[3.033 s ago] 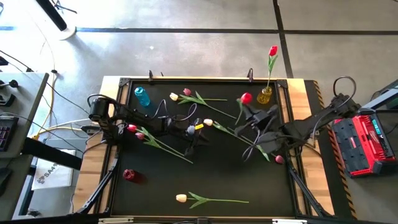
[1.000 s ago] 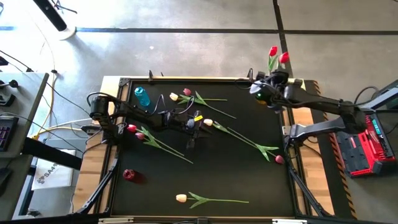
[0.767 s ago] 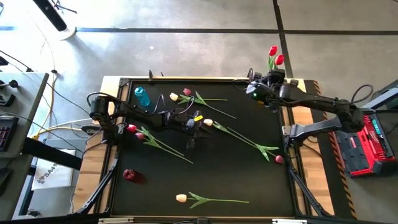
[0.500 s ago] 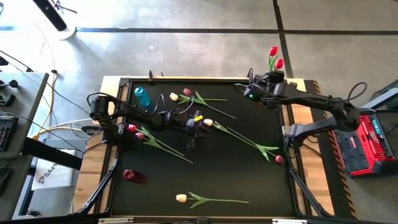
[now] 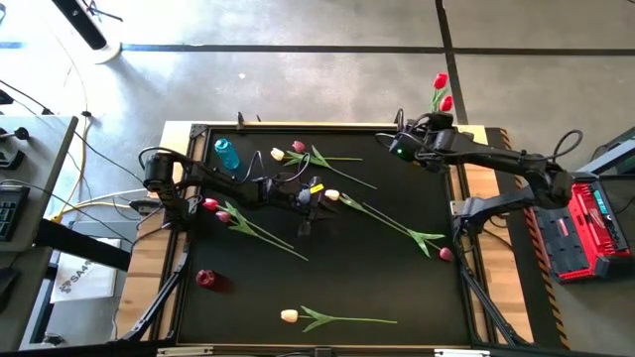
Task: Sort flowers into vase by color
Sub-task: Put the right red tulip into the yellow vase, then put the red tulip into the yellow vase
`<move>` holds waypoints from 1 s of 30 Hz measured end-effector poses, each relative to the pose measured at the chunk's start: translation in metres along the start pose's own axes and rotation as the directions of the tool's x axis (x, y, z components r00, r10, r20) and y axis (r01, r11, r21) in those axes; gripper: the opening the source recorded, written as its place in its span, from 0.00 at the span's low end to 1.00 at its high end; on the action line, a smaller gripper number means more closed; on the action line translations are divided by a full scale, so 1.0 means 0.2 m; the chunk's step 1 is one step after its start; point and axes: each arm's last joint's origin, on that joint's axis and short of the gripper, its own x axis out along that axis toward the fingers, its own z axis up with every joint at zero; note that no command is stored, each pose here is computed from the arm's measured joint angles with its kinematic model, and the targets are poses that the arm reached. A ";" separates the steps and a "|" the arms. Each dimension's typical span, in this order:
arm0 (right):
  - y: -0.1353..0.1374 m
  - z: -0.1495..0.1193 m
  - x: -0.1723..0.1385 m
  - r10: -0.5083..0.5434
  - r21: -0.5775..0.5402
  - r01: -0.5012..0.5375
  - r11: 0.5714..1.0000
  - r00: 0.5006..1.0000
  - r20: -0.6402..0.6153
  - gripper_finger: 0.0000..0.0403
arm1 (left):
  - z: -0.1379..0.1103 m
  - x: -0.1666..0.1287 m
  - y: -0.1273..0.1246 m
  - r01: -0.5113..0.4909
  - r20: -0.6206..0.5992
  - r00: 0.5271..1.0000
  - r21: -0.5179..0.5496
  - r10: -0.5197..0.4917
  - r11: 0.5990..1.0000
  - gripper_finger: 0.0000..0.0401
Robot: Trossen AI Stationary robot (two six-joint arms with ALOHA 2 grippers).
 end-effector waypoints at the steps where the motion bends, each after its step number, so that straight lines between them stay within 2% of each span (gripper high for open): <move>1: 0.00 0.00 0.00 0.002 0.000 -0.002 1.000 1.000 -0.006 0.15 | 0.00 0.00 0.00 0.000 0.000 1.000 0.000 0.000 1.000 0.18; 6: -0.02 0.01 -0.01 0.013 0.016 -0.012 1.000 1.000 -0.017 0.30 | 0.00 0.00 0.00 -0.019 -0.002 1.000 0.000 0.019 1.000 0.18; 10: -0.06 0.04 -0.02 0.028 0.043 -0.028 0.999 0.999 -0.015 0.36 | -0.01 0.00 0.01 -0.082 -0.019 0.996 -0.002 0.082 0.997 0.18; 13: -0.11 0.07 -0.04 0.059 0.062 -0.057 0.996 0.998 -0.032 0.36 | -0.01 0.00 0.02 -0.123 -0.036 0.992 -0.003 0.123 0.992 0.18; 20: -0.21 0.12 -0.13 0.190 0.061 -0.186 0.981 0.980 -0.065 0.36 | -0.03 0.00 0.02 -0.131 -0.059 0.990 -0.016 0.130 0.991 0.18; 30: -0.33 0.15 -0.26 0.372 0.093 -0.366 0.926 0.927 -0.050 0.33 | -0.06 0.00 0.01 -0.131 -0.132 0.984 -0.076 0.120 0.988 0.18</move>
